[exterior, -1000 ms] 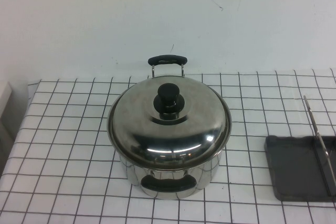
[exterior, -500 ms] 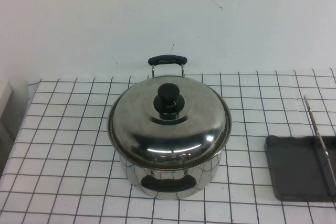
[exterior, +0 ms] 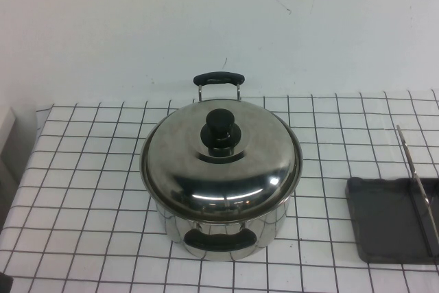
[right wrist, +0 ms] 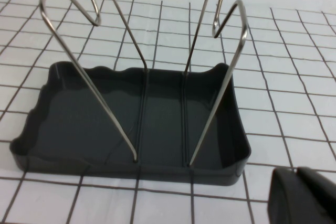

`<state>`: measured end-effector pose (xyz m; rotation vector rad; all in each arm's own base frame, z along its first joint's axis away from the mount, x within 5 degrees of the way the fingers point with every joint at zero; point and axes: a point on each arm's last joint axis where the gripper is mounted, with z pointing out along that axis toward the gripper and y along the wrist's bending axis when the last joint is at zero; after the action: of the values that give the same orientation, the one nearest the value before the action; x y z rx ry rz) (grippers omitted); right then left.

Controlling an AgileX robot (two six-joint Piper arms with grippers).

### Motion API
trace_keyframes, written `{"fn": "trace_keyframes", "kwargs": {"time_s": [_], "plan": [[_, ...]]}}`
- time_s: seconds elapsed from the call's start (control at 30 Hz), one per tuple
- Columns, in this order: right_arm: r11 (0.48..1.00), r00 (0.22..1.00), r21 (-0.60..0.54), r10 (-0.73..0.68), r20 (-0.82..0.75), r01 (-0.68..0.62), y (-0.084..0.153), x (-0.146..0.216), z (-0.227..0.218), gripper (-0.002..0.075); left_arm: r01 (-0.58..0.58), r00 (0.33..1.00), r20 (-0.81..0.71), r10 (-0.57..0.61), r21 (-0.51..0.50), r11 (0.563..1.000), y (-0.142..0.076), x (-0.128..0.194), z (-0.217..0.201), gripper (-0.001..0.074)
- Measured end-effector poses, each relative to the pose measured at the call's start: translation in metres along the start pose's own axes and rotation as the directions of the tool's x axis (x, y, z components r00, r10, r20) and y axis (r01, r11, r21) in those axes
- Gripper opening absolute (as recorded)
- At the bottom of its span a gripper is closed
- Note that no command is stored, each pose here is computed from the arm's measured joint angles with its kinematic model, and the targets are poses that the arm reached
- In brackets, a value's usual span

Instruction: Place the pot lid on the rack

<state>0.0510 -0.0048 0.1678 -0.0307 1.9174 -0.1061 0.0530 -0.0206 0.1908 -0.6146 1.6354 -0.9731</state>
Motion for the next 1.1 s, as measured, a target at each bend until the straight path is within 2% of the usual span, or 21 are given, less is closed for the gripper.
{"fn": "trace_keyframes", "kwargs": {"time_s": [0.2,0.3,0.37,0.47,0.67,0.77,0.8,0.87,0.93,1.0,1.1], "plan": [[1.0,1.0,0.0,0.0,0.0,0.0,0.0,0.0,0.0,-0.0003,-0.073,0.997,0.024,0.073,0.004,0.997,-0.001,-0.002,0.0,-0.0003],[1.0,1.0,0.0,0.0,0.0,0.0,0.0,0.0,0.0,-0.0003,-0.211,0.977,-0.036,0.211,0.011,0.977,-0.006,0.0,-0.002,-0.0003],[1.0,1.0,0.0,0.0,0.0,0.0,0.0,0.0,0.0,-0.0003,-0.345,0.934,-0.083,0.348,0.045,0.938,-0.023,-0.005,-0.005,-0.0003],[1.0,1.0,0.0,0.0,0.0,0.0,0.0,0.0,0.0,-0.0003,-0.511,0.846,-0.123,0.518,0.088,0.855,-0.053,-0.019,-0.006,-0.0003],[1.0,1.0,0.0,0.0,0.0,0.0,0.0,0.0,0.0,-0.0003,-0.677,0.714,-0.141,0.686,0.111,0.728,-0.098,-0.05,0.011,-0.0003],[1.0,1.0,0.0,0.0,0.0,0.0,0.0,0.0,0.0,-0.0003,-0.737,0.654,-0.178,0.735,0.07,0.673,-0.109,-0.064,0.027,-0.0001],[1.0,1.0,0.0,0.0,0.0,0.0,0.0,0.0,0.0,-0.0003,-0.742,0.65,-0.184,0.738,0.056,0.668,-0.111,-0.068,0.031,0.0005],[1.0,1.0,0.0,0.0,0.0,0.0,0.0,0.0,0.0,-0.0003,-0.766,0.625,-0.181,0.759,0.044,0.641,-0.116,-0.072,0.042,0.0044],[1.0,1.0,0.0,0.0,0.0,0.0,0.0,0.0,0.0,-0.0003,-0.787,0.594,-0.164,0.788,0.086,0.611,-0.122,-0.069,0.052,0.0113],[1.0,1.0,0.0,0.0,0.0,0.0,0.0,0.0,0.0,-0.0003,-0.811,0.552,-0.118,0.826,0.158,0.564,-0.13,-0.061,0.062,0.0225],[1.0,1.0,0.0,0.0,0.0,0.0,0.0,0.0,0.0,-0.0003,-0.797,0.525,-0.078,0.847,0.303,0.522,-0.144,-0.039,0.08,0.0409]]}}
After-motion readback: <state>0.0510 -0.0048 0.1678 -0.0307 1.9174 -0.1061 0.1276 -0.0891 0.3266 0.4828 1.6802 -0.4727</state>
